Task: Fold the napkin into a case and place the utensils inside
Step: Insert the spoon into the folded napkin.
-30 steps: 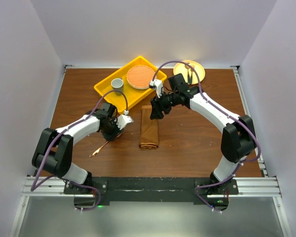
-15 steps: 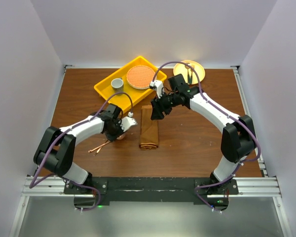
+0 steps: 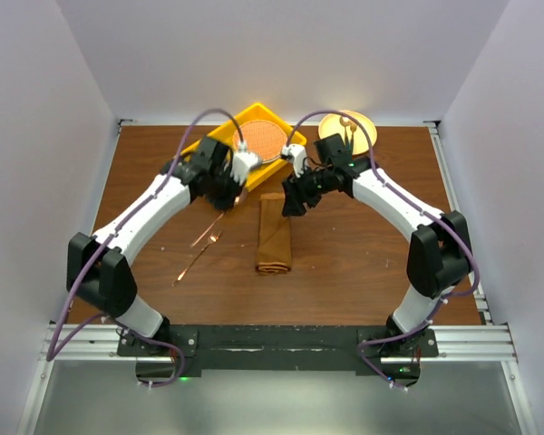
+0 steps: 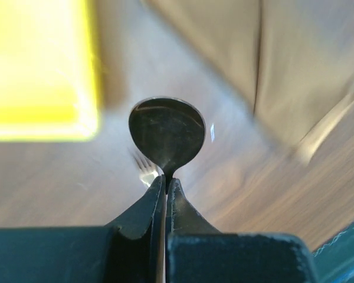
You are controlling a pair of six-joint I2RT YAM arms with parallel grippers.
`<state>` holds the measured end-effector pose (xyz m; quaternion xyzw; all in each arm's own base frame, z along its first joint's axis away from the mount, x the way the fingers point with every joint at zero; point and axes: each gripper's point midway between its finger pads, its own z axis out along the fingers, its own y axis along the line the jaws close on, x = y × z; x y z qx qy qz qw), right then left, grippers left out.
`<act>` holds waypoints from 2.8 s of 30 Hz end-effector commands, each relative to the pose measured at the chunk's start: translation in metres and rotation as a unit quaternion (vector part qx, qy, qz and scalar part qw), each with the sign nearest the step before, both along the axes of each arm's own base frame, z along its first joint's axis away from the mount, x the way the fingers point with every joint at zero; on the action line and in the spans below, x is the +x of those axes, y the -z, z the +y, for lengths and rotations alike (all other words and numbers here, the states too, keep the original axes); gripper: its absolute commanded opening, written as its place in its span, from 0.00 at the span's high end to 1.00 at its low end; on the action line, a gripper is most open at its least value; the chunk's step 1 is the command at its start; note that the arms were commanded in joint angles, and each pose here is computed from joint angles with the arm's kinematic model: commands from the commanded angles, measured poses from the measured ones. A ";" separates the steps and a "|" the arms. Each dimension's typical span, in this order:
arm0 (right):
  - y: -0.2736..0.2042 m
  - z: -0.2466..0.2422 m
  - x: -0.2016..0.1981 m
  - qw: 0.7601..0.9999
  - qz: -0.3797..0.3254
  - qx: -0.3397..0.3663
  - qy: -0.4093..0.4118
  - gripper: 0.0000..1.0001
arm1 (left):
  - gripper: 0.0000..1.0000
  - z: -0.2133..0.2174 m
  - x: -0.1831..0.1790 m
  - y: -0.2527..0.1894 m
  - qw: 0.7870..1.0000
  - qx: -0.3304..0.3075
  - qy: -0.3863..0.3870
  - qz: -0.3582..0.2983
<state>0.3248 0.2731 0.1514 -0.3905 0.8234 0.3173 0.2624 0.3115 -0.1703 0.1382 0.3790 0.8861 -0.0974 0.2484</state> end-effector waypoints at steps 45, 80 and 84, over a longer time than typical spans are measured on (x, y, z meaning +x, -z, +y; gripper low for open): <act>-0.005 -0.107 0.032 0.983 -0.002 -0.031 0.181 0.37 | 1.00 -0.117 0.137 0.049 0.909 -0.090 -0.404 -0.049; 0.011 -0.086 0.013 0.981 0.068 0.029 0.177 0.44 | 1.00 -0.103 0.068 0.053 0.917 -0.064 -0.394 -0.011; 0.013 -0.078 0.014 0.977 0.089 0.050 0.186 0.46 | 1.00 -0.102 0.058 0.060 0.918 -0.061 -0.391 0.003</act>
